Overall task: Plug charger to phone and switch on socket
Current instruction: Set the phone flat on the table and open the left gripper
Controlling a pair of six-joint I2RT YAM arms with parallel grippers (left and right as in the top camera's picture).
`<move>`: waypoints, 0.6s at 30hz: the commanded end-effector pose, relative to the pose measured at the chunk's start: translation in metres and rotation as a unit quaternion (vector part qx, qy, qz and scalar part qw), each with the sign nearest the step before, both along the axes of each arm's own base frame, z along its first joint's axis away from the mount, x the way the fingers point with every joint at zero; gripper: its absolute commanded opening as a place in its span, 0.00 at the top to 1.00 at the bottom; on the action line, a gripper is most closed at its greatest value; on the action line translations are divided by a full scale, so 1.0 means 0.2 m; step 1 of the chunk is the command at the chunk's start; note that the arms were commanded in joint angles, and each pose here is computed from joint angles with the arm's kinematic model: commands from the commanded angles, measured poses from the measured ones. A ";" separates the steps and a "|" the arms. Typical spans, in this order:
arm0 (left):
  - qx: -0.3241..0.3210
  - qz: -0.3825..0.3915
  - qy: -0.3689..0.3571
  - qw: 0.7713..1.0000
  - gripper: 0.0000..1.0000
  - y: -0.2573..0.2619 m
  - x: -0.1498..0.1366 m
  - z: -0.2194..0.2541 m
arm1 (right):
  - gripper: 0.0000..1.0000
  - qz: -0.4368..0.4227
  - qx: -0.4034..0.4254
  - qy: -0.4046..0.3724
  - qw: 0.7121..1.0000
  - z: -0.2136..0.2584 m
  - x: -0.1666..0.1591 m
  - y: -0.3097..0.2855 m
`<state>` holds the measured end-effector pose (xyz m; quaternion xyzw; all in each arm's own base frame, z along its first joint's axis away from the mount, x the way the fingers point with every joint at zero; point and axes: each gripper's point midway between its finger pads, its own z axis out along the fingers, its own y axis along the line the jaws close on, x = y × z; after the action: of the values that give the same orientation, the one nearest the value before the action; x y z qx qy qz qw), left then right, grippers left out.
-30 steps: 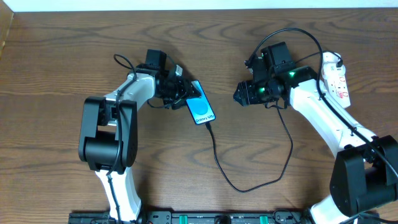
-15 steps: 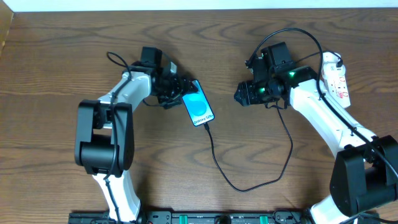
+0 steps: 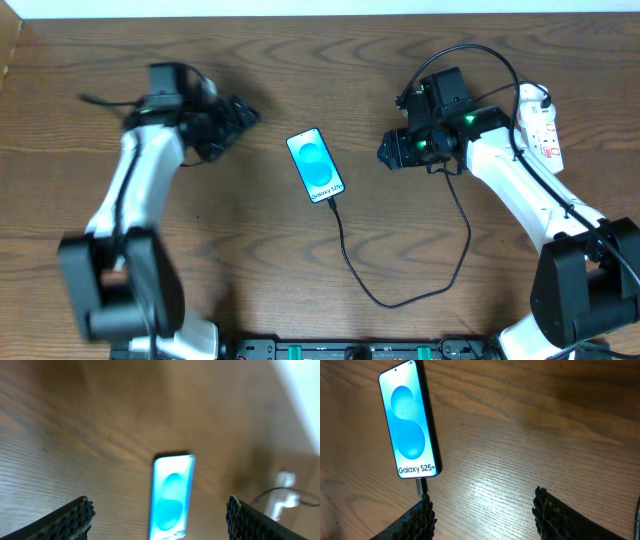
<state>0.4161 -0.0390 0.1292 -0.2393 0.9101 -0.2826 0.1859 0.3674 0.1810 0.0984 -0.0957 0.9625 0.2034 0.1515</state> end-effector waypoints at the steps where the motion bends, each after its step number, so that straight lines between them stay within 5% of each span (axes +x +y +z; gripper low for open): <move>1: 0.009 0.027 -0.063 0.998 0.13 0.08 -0.04 0.28 | 0.37 -0.001 0.003 -0.025 1.000 0.08 0.04 -0.02; 5: 0.016 0.031 -0.123 0.992 0.11 0.09 -0.10 0.51 | 0.37 -0.004 0.004 -0.028 1.000 0.08 0.05 -0.03; 6: 0.017 0.031 -0.133 0.991 0.02 0.08 -0.11 0.54 | 0.37 -0.006 0.004 -0.029 1.000 0.08 0.05 -0.03; 18: 0.020 0.031 -0.161 0.986 0.02 0.08 -0.15 0.65 | 0.37 -0.010 0.003 -0.025 1.000 0.08 0.05 -0.05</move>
<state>0.3868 -0.0257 0.2585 -0.2130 0.8657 -0.2980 0.3412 0.3737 0.1720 0.0991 -0.0843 0.9630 0.2010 0.1583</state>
